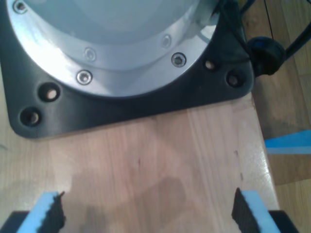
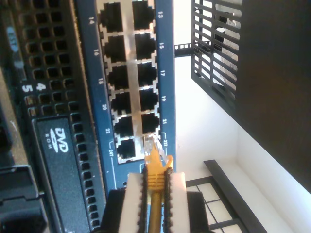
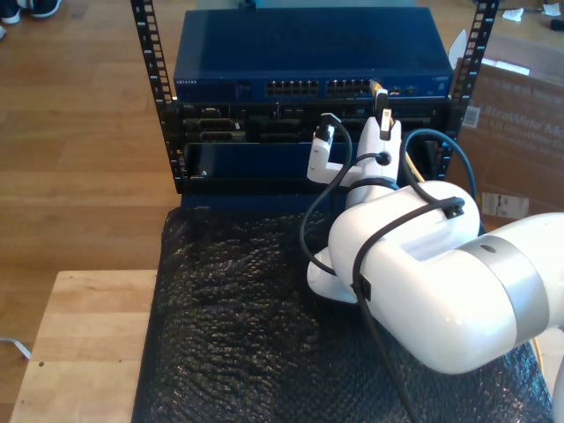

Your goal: Grab the cable and plug it in

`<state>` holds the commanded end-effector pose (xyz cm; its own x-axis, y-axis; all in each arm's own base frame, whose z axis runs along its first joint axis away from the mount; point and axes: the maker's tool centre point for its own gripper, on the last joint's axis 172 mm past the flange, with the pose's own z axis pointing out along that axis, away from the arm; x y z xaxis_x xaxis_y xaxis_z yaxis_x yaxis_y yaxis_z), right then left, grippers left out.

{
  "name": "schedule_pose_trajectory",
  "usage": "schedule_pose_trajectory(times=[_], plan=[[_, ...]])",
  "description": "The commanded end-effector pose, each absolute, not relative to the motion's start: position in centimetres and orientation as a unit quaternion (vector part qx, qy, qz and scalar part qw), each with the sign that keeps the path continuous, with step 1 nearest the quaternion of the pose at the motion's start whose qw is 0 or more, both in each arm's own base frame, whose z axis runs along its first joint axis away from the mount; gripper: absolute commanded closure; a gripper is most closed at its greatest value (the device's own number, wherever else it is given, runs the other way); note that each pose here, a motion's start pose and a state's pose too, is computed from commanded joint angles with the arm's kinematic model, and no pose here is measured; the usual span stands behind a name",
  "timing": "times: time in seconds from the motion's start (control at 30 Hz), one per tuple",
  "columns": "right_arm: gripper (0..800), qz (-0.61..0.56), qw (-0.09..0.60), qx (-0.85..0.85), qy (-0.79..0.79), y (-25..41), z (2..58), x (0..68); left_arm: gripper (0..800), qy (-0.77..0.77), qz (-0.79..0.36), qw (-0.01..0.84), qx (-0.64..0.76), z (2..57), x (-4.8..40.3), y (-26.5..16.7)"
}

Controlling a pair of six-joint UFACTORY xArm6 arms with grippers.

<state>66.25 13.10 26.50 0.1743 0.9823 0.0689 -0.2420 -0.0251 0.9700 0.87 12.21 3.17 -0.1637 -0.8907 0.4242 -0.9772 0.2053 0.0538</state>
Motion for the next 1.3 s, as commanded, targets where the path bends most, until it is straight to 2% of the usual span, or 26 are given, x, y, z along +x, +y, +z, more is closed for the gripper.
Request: schedule_pose_trajectory(times=[1.3], plan=[[800, 0.523, 0.59, 0.488, 0.375, 13.65, 26.58, 67.0, 0, -0.754, 0.117, 0.186, 0.619, 3.15, 0.86, 12.17]])
